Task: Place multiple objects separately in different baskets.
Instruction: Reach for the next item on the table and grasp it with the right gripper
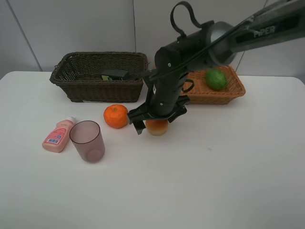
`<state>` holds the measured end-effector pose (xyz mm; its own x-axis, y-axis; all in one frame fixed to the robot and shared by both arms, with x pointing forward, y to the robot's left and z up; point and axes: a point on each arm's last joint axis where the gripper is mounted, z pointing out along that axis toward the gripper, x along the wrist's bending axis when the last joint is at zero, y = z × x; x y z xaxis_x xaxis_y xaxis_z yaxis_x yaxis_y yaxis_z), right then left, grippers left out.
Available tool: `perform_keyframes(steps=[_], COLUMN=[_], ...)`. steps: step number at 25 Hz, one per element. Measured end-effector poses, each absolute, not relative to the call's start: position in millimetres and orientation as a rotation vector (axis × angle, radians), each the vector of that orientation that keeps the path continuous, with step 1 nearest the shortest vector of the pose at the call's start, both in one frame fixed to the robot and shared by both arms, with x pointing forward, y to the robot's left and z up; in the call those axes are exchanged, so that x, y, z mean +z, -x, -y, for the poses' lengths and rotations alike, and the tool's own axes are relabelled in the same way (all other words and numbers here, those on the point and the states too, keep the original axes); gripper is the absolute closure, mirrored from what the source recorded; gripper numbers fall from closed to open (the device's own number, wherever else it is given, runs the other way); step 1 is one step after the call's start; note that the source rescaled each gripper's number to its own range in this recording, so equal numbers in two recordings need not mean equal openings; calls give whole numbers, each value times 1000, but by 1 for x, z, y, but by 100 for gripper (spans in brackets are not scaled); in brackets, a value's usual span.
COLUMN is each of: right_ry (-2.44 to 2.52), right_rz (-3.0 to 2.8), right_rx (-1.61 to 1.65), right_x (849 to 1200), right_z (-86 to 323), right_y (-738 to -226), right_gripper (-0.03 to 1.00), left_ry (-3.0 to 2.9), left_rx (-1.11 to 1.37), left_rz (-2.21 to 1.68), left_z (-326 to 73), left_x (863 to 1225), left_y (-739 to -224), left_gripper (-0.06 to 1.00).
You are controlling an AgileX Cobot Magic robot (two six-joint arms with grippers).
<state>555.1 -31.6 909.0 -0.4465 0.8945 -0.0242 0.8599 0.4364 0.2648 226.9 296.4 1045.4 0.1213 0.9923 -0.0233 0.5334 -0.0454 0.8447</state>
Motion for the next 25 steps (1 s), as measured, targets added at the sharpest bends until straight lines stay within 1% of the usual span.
perform_keyframes(steps=[18,25], right_ry=[-1420,-1407], right_rz=[-2488,-2504], right_rx=[370,326], right_x=[904,886], right_z=[37,37], right_y=[-570,-572], right_gripper=[-3,-3], left_ry=[-1675,-1675], left_rx=[801,801], left_rz=[-1502,-1502], left_z=[-296,-296], left_x=[1045,1045], left_y=[-227,-227], left_gripper=[-5,-5])
